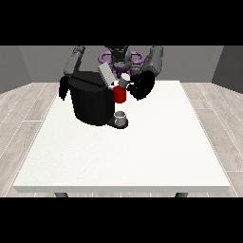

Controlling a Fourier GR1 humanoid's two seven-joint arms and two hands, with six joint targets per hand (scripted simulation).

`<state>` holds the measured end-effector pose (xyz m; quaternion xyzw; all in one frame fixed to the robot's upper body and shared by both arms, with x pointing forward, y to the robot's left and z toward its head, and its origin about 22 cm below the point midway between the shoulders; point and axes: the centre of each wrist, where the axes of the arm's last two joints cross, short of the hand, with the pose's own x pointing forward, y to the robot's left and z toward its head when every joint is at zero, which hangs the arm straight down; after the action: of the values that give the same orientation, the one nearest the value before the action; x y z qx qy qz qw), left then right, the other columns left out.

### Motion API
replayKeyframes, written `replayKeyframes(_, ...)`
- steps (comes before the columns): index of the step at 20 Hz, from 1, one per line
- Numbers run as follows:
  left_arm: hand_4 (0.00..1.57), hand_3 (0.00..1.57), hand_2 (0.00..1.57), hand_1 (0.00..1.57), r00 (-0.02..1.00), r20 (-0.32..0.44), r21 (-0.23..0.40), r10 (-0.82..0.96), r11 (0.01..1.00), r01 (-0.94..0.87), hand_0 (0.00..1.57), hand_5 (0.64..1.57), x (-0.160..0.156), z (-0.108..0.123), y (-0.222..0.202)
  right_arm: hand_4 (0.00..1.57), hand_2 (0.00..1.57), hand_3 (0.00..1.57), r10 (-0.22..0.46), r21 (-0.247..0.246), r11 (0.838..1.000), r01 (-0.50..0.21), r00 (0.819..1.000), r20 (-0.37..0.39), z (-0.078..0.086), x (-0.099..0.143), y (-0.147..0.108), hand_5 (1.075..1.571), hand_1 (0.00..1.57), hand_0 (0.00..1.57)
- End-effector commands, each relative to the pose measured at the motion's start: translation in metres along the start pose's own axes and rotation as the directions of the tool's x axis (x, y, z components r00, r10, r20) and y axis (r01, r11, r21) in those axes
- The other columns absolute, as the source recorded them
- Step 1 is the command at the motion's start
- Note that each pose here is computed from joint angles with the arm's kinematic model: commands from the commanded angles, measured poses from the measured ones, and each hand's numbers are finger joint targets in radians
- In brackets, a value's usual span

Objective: Insert the coffee pod into the coffee machine and close the lid

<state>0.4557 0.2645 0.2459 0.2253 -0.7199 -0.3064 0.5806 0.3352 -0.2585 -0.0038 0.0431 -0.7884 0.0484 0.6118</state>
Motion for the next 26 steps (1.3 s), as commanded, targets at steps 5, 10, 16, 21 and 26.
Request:
replayKeyframes(5, 0.59, 1.39, 1.43, 1.39, 0.999, 0.039, 0.062, -0.017, 0.998, 0.014, 1.39, 1.571, 0.029, -0.009, -0.012, 0.27, 0.00, 0.00, 0.014, -0.036, 0.999, -0.014, 1.000, -0.017, -0.010, -0.004, -0.009, 1.571, 0.00, 0.00)
replayKeyframes(10, 0.55, 1.26, 1.38, 1.37, 1.000, 0.016, 0.072, 0.025, 0.997, -0.026, 1.37, 1.571, 0.017, -0.009, -0.003, 0.24, 0.00, 0.00, 0.014, -0.006, 1.000, -0.014, 1.000, -0.015, -0.024, 0.006, 0.025, 1.571, 0.00, 0.00)
replayKeyframes(16, 0.00, 0.00, 0.00, 0.00, 0.968, 0.138, -0.102, 0.210, 0.975, -0.197, 0.00, 1.571, -0.014, 0.007, -0.077, 0.35, 0.00, 0.00, -0.059, -0.140, 0.989, 0.046, 0.994, -0.093, 0.035, -0.038, -0.045, 1.571, 0.00, 0.00)
replayKeyframes(21, 0.00, 0.00, 0.00, 0.00, 0.905, 0.052, -0.205, 0.422, 0.891, -0.404, 0.00, 1.571, -0.060, 0.038, -0.144, 0.24, 0.00, 0.00, -0.079, -0.228, 0.973, 0.024, 0.969, -0.235, 0.095, -0.068, -0.061, 1.571, 0.00, 0.00)
replayKeyframes(26, 0.14, 0.00, 0.00, 0.00, 0.790, -0.024, -0.212, 0.613, 0.769, -0.603, 0.00, 1.571, -0.110, 0.091, -0.205, 0.27, 0.00, 0.00, -0.092, -0.280, 0.960, 0.006, 0.950, -0.298, 0.144, -0.078, -0.078, 1.571, 0.00, 0.00)
